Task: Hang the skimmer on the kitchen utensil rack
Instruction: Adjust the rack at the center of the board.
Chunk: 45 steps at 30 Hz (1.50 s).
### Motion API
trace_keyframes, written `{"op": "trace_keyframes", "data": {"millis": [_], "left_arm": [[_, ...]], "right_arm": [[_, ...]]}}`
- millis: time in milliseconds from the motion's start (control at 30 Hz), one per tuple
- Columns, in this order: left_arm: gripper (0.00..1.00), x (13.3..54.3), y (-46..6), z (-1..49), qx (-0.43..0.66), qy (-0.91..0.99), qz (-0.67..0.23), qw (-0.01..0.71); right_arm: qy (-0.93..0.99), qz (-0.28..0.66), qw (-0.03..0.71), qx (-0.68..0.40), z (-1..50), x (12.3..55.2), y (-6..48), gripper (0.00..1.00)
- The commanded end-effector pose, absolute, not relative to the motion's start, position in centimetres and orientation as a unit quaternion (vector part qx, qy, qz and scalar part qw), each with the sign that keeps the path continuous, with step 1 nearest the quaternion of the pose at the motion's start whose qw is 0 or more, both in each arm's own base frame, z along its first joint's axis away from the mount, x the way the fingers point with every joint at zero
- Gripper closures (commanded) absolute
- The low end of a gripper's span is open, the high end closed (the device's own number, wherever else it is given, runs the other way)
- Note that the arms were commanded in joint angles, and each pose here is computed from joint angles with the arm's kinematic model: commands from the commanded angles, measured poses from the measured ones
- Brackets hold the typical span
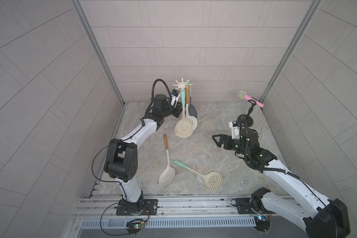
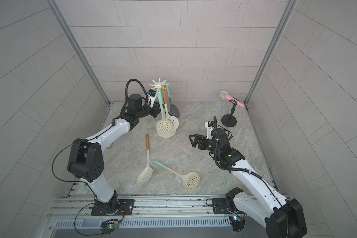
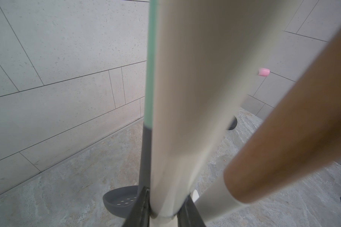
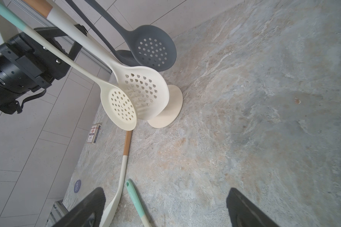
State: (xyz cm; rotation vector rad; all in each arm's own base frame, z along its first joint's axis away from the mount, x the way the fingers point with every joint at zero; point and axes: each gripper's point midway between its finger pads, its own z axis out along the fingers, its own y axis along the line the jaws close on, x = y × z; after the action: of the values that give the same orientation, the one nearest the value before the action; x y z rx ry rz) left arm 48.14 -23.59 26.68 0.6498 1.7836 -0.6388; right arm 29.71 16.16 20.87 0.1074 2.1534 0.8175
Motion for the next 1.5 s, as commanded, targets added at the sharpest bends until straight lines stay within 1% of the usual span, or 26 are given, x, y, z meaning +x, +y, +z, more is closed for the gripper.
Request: {"op": "trace_keyframes", "data": {"millis": [0,133,267,367,633,867,1133,1300,1433,1467], "left_arm": [[0.91,47.1,-23.7,30.3,0.264,0.729,-0.272,0.570],[0.93,46.7,-24.2,30.7,0.261,0.731,-0.257,0.575],[0.95,46.7,-24.8,30.5,0.252,0.744,-0.212,0.582],[1.00,46.9,-24.6,30.1,0.223,0.760,-0.172,0.586],[1.00,46.9,-23.5,28.2,0.154,0.784,-0.123,0.589],[1.00,46.4,-23.3,26.9,0.120,0.796,-0.114,0.583],[1.00,46.4,-22.8,26.6,0.084,0.812,-0.116,0.566],[1.00,46.2,-23.0,26.2,0.084,0.818,-0.121,0.556],[0.96,45.7,-22.9,25.2,0.098,0.824,-0.118,0.546],[0.94,45.6,-22.8,25.0,0.099,0.824,-0.116,0.545]], "right_arm": [[0.850,0.327,0.409,0.052,20.9,29.5,15.8,0.03],[0.849,0.327,0.412,0.056,21.0,29.4,15.7,0.03],[0.848,0.326,0.413,0.057,21.1,29.5,15.7,0.03],[0.849,0.324,0.414,0.059,21.1,29.6,15.6,0.04],[0.849,0.324,0.412,0.062,21.0,29.8,15.7,0.04],[0.850,0.327,0.407,0.064,20.7,30.2,16.0,0.05],[0.852,0.328,0.402,0.066,20.4,30.3,16.3,0.05],[0.853,0.327,0.401,0.063,20.6,30.0,16.3,0.04],[0.853,0.327,0.402,0.060,20.7,29.9,16.3,0.03],[0.853,0.327,0.403,0.060,20.7,29.9,16.3,0.03]]}}
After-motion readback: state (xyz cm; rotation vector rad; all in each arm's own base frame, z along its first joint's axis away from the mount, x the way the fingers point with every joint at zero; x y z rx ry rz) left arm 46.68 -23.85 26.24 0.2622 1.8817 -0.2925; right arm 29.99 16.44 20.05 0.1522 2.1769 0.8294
